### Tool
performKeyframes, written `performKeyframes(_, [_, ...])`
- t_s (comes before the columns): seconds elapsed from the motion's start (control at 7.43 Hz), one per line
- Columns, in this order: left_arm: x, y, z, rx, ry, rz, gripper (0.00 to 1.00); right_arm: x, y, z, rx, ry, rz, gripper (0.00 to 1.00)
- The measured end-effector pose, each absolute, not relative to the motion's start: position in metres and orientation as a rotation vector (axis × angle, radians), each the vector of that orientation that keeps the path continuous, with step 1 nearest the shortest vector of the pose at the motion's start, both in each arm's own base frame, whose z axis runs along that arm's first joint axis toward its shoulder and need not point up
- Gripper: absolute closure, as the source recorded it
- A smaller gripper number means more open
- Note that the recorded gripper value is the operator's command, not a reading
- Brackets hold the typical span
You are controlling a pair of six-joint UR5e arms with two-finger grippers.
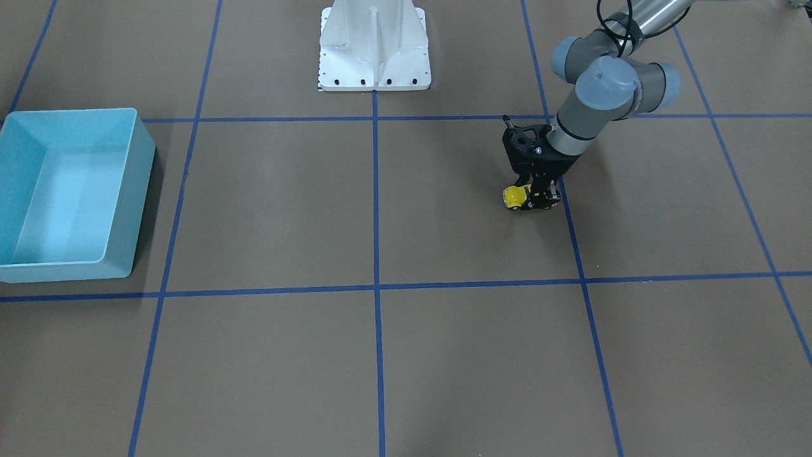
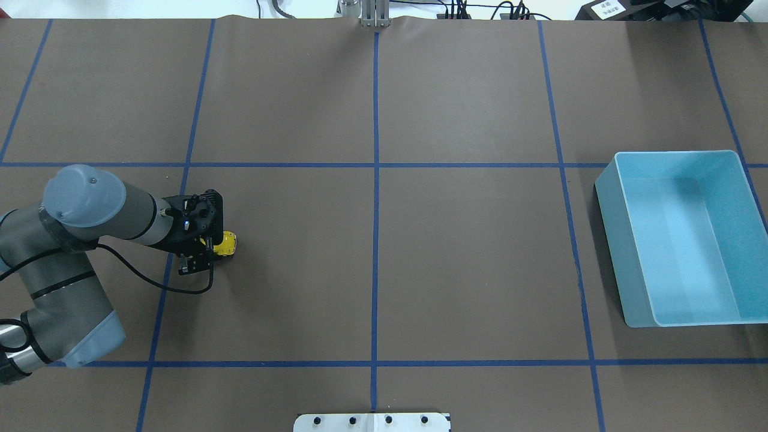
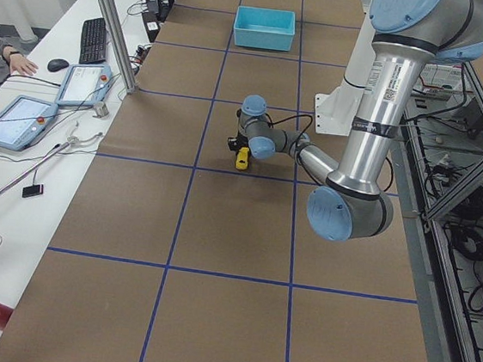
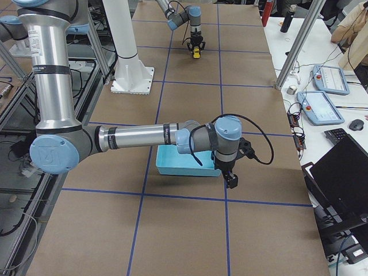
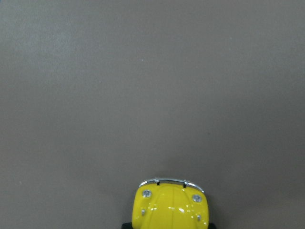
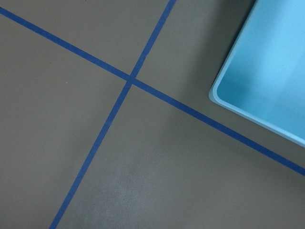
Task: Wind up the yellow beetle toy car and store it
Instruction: 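Drag the yellow car backward toward the robot with the left gripper, then open the left gripper to let the car roll toward the blue bin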
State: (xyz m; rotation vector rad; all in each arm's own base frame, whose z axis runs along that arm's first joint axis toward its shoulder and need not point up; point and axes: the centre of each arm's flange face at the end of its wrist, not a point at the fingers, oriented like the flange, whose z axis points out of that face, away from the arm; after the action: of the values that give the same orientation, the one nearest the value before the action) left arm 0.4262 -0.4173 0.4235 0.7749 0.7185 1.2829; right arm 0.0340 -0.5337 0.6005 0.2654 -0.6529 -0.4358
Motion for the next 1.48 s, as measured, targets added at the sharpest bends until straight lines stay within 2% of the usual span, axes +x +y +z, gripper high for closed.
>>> performKeyframes(1.35, [0.392, -0.413, 0.463, 0.777, 0.780, 1.278, 1.00, 0.034, -0.534, 0.602, 0.265, -0.653, -0.436, 0.00])
performKeyframes(1.48, [0.389, -0.411, 0.466, 0.778, 0.790, 1.279, 0.94, 0.034, -0.534, 0.602, 0.264, -0.653, -0.435, 0.00])
